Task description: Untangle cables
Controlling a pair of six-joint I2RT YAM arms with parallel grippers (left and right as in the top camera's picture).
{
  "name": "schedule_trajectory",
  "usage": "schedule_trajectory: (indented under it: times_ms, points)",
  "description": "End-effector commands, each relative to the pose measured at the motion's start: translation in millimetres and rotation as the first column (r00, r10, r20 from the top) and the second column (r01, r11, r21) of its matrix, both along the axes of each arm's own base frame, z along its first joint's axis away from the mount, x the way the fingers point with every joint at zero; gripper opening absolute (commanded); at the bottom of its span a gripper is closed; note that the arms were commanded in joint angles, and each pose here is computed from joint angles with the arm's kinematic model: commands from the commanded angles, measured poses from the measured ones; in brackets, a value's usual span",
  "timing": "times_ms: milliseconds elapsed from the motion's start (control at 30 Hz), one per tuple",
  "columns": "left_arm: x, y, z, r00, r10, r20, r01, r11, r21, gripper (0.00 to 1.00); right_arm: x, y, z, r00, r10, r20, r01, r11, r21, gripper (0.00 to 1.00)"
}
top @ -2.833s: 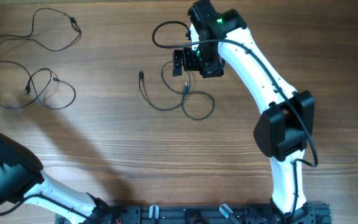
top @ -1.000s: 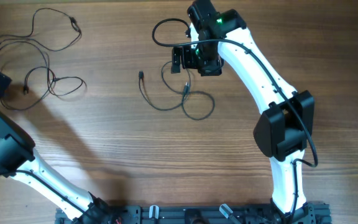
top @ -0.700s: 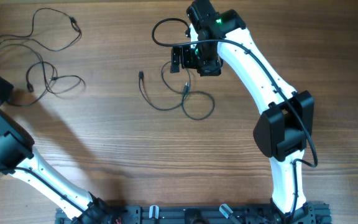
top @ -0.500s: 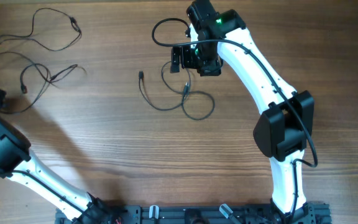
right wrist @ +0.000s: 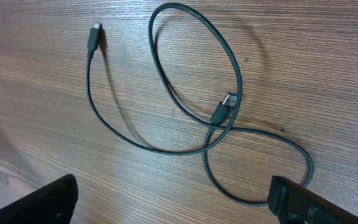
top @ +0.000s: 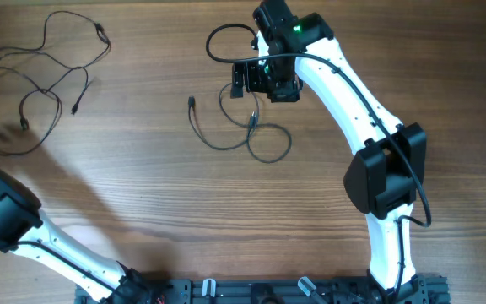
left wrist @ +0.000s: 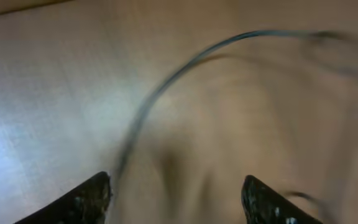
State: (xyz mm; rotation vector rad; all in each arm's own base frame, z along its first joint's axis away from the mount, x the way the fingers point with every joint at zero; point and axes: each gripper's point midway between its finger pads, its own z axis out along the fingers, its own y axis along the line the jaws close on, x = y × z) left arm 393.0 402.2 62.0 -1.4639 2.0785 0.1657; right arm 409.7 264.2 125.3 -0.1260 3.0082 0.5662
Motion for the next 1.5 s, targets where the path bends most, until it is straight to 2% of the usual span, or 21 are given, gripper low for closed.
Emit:
schedule_trajectory:
  times_ms: [0,33,133,167,233,300,367,567,600,633,833,900,967,1000,1167,1200,1367,1400,1467]
  points:
    - [48,-39,68,0.938,-0.140,0.316,0.176,0.980,-0.088,0.70,0,6,-5,1.000,0.007,-0.007,-0.007,1.000,0.010,1.00]
    - [65,-59,79,0.899,-0.148,0.412,0.230,0.960,-0.157,0.69,1,6,-4,1.000,0.007,-0.002,-0.007,1.000,0.012,1.00]
    - [81,-99,70,0.911,-0.059,0.408,0.201,0.928,-0.313,0.73,2,7,-4,1.000,0.007,0.001,-0.007,1.000,0.014,1.00]
    - [86,-115,66,0.917,-0.074,0.392,0.217,0.918,-0.332,0.79,2,7,-4,1.000,0.006,0.002,-0.006,1.000,0.014,1.00]
    - [91,-146,53,0.944,-0.102,0.312,0.214,0.913,-0.349,1.00,2,7,-4,1.000,0.007,0.000,-0.007,1.000,0.013,1.00]
    - [87,-164,37,0.978,-0.101,0.182,0.154,0.938,-0.311,1.00,0,6,-5,1.000,0.007,-0.007,-0.007,1.000,0.010,1.00]
    - [80,-168,29,0.994,-0.033,0.100,0.060,0.957,-0.283,1.00,-1,5,-5,1.000,0.008,-0.013,-0.008,1.000,0.006,1.00]
    - [89,-172,6,0.997,-0.021,0.075,0.041,0.962,-0.269,0.99,-1,5,-5,1.000,0.008,-0.013,-0.008,1.000,0.006,1.00]
    - [91,-171,2,0.997,-0.022,0.078,0.042,0.963,-0.268,0.89,-1,5,-5,1.000,0.007,-0.013,-0.007,1.000,0.007,1.00]
    - [93,-170,-4,0.997,-0.021,0.078,0.041,0.963,-0.268,0.88,-1,5,-5,1.000,0.007,-0.014,-0.007,1.000,0.007,1.00]
    - [99,-173,-17,0.996,0.008,0.094,0.022,0.949,-0.313,0.86,-2,5,-5,1.000,0.006,-0.014,-0.006,1.000,0.007,1.00]
    - [100,-173,-18,0.996,0.009,0.094,0.021,0.950,-0.312,0.63,-2,5,-5,1.000,0.006,-0.017,-0.006,1.000,0.005,1.00]
    - [99,-172,-15,0.995,0.010,0.096,0.021,0.950,-0.312,0.11,-4,4,-6,1.000,0.007,-0.025,-0.007,1.000,0.001,1.00]
    - [97,-173,-12,0.995,0.010,0.094,0.020,0.950,-0.313,0.04,-4,4,-6,1.000,0.007,-0.025,-0.007,1.000,0.000,1.00]
    - [94,-174,45,0.986,0.006,0.168,0.041,0.961,-0.275,0.04,-4,4,-6,1.000,0.007,-0.026,-0.007,1.000,0.000,1.00]
    - [90,-177,72,0.980,0.003,0.199,0.049,0.965,-0.258,0.04,-4,4,-6,1.000,0.007,-0.026,-0.007,1.000,0.000,1.00]
    - [76,-167,120,0.963,0.022,0.268,0.037,0.976,-0.216,0.04,-4,4,-6,1.000,0.010,-0.025,-0.010,1.000,0.000,1.00]
    - [69,-160,127,0.961,0.049,0.272,0.010,0.977,-0.212,0.04,-5,4,-6,1.000,0.010,-0.026,-0.010,1.000,0.000,1.00]
    - [38,-130,133,0.948,0.207,0.244,-0.156,0.965,-0.211,0.04,-4,4,-6,1.000,0.010,-0.025,-0.010,1.000,0.000,1.00]
